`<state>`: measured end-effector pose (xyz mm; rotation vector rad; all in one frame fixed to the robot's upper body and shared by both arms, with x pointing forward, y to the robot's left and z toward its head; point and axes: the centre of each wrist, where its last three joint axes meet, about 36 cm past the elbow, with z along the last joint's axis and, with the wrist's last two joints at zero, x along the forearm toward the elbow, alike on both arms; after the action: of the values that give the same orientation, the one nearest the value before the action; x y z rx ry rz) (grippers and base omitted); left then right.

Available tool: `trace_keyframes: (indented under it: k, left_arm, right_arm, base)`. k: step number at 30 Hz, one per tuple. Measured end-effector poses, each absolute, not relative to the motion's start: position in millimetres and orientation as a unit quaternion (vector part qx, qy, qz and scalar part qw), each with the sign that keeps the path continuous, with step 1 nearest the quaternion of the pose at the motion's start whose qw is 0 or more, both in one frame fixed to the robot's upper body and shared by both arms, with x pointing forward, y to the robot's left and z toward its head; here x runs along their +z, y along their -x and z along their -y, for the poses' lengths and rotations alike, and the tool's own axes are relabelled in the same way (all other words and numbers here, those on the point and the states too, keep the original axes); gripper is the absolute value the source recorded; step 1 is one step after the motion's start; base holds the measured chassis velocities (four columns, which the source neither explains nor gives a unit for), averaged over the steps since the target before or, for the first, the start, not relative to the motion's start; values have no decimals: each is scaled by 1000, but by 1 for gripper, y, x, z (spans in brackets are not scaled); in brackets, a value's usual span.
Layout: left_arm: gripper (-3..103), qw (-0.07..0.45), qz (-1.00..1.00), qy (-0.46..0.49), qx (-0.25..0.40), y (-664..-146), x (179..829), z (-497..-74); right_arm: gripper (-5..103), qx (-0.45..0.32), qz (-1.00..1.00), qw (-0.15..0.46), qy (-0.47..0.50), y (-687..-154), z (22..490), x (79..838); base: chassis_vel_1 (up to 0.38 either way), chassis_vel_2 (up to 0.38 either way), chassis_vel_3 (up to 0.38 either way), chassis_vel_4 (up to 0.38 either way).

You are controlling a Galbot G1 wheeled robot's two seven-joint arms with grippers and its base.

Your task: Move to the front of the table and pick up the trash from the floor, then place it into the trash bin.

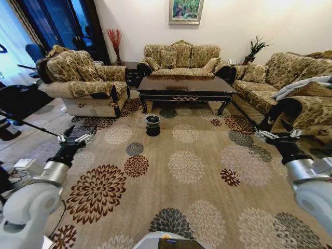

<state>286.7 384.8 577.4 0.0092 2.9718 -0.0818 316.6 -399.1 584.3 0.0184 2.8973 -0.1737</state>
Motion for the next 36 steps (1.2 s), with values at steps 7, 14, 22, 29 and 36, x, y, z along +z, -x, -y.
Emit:
trace_keyframes:
  k: [7, 14, 22, 29, 36]
  left_arm:
    - [100, 95, -995, 1, -24, -285, 581, -388]
    - [100, 97, -995, 6, -26, -286, 581, -386]
    - [100, 83, -996, 10, -32, -287, 579, -380]
    - [100, 76, -996, 32, -38, -290, 576, -376]
    - [100, 76, -996, 40, -36, -289, 575, -373]
  right_arm:
    - [100, -39, -988, 149, 6, -317, 401, 594]
    - [100, -37, -986, 159, 15, -318, 400, 591]
    - [100, -28, -984, 177, 16, -322, 398, 579]
    - [100, -18, -982, 187, 33, -328, 396, 579]
    - [100, -6, -982, 186, 32, -332, 392, 581]
  base:
    - [0, 0, 0, 0]
    - [0, 0, 0, 0]
    - [0, 0, 0, 0]
    - [0, 0, 0, 0]
    - [0, 0, 0, 0]
